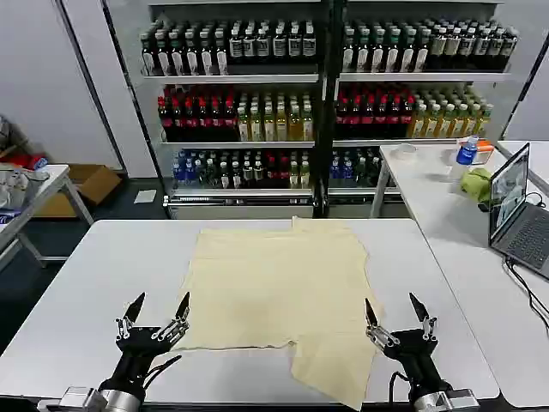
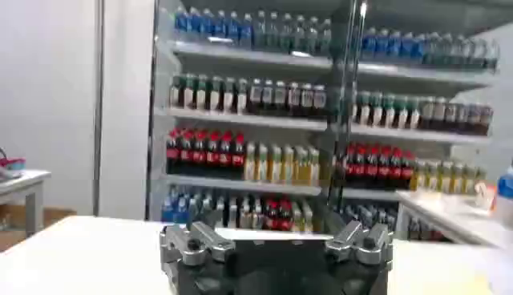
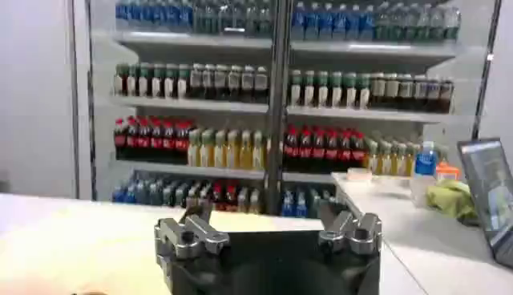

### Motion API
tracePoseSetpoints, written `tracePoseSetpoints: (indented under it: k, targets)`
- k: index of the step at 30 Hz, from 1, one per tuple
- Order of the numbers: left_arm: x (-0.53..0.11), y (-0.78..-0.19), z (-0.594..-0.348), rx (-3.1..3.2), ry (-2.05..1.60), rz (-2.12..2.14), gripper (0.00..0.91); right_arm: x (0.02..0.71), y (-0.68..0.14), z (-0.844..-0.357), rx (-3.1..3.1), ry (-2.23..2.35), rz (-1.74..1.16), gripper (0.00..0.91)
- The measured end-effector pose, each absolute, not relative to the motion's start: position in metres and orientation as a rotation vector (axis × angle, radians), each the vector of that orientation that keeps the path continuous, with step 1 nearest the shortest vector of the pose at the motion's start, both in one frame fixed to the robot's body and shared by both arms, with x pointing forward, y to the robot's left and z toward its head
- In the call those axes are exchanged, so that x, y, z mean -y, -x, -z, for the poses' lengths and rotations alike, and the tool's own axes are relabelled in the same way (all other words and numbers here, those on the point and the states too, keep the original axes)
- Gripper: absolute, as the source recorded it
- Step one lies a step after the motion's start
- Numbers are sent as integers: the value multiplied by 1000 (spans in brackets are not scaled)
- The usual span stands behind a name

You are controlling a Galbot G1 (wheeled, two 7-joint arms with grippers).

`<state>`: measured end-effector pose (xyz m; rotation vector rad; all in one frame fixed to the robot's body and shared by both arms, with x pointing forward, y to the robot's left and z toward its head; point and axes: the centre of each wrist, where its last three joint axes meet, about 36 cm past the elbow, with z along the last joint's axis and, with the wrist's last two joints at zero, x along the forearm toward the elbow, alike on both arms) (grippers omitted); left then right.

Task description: Fold and organize the clothes.

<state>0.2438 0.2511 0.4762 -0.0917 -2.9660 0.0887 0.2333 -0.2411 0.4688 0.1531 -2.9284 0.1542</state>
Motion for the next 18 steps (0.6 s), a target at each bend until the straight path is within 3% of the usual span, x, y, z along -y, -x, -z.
tracePoseSetpoints:
  k: [18]
  targets:
    - [-268,-264,-442,2654,53,84,907,222,-203,-450,2623,-234,-159,907]
